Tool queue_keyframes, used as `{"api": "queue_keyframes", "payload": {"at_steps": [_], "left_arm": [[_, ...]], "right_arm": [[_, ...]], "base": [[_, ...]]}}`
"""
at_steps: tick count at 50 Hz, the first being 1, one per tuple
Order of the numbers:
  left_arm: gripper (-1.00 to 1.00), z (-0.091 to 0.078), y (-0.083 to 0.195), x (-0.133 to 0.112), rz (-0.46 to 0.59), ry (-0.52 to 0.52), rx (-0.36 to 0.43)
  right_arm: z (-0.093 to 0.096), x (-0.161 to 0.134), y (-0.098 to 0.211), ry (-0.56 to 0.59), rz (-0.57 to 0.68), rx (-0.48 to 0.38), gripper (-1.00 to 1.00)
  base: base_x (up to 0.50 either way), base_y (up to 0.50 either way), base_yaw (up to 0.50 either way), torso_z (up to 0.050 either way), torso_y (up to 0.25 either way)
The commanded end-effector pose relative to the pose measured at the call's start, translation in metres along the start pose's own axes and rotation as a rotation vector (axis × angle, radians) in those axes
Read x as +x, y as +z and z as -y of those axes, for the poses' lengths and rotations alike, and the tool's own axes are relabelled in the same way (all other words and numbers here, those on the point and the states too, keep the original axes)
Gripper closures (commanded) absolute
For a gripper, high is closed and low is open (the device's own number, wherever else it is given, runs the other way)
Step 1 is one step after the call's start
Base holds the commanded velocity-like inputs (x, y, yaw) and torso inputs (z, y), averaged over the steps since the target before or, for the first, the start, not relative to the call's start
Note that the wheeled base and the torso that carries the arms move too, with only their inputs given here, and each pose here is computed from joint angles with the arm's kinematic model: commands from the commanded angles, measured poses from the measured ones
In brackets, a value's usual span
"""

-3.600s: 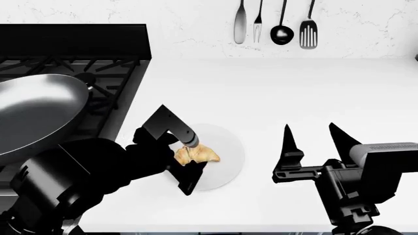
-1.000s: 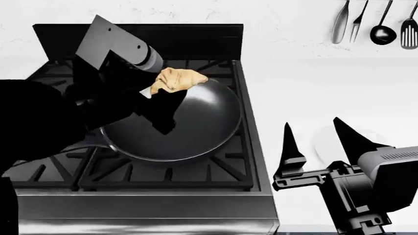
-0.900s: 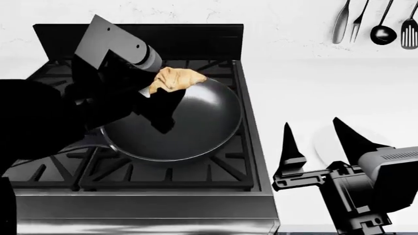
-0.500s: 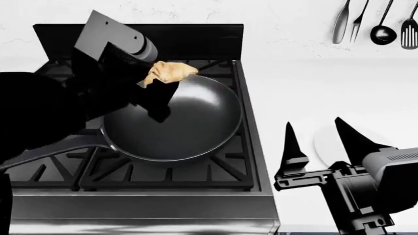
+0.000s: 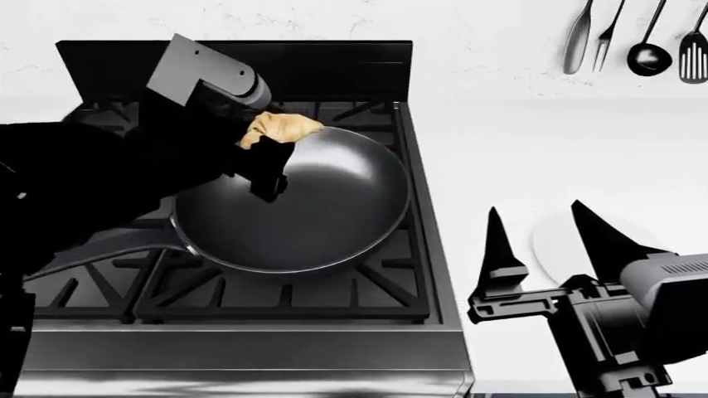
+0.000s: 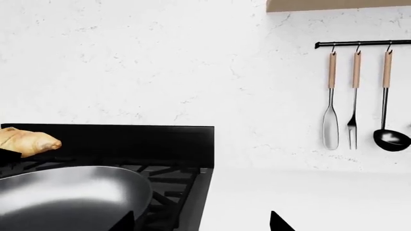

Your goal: Pick the croissant and place it on the pan. Then turn on the stove to warm the croissant.

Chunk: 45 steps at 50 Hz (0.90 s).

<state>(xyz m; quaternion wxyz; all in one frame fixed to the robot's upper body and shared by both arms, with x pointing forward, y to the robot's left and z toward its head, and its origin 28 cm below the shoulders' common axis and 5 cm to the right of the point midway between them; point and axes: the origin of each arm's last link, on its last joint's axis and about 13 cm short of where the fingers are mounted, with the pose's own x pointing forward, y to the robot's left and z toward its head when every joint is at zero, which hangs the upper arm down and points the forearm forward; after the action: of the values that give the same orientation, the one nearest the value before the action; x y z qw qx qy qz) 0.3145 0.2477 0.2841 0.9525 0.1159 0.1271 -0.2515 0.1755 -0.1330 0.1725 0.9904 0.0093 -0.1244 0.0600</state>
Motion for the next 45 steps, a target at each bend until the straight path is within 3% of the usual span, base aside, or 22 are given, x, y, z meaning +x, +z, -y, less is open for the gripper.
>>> {"api": "queue_keyframes", "payload": {"at_steps": [1, 15, 43, 44, 45], "left_arm": [[1.0, 0.0, -0.007, 0.013, -0.035, 0.0, 0.004], [1.0, 0.003, -0.021, 0.024, -0.096, -0.013, 0.009], [1.0, 0.004, -0.026, 0.024, -0.116, -0.013, 0.007], [-1.0, 0.004, -0.026, 0.024, -0.116, -0.009, 0.005], [-1.0, 0.004, -0.025, 0.024, -0.115, -0.007, 0.006]], "right_arm": [[0.001, -0.001, 0.0, -0.006, 0.001, 0.004, -1.0], [0.003, -0.004, 0.0, -0.016, 0.004, 0.007, -1.0], [0.003, -0.005, 0.001, -0.02, 0.009, 0.012, -1.0], [0.003, -0.005, 0.001, -0.02, 0.009, 0.012, -1.0], [0.003, -0.005, 0.001, -0.02, 0.009, 0.012, -1.0]], "base": [[0.0, 0.0, 0.0, 0.0, 0.0], [0.0, 0.0, 0.0, 0.0, 0.001], [0.0, 0.0, 0.0, 0.0, 0.0], [0.0, 0.0, 0.0, 0.0, 0.0], [0.0, 0.0, 0.0, 0.0, 0.0]]}}
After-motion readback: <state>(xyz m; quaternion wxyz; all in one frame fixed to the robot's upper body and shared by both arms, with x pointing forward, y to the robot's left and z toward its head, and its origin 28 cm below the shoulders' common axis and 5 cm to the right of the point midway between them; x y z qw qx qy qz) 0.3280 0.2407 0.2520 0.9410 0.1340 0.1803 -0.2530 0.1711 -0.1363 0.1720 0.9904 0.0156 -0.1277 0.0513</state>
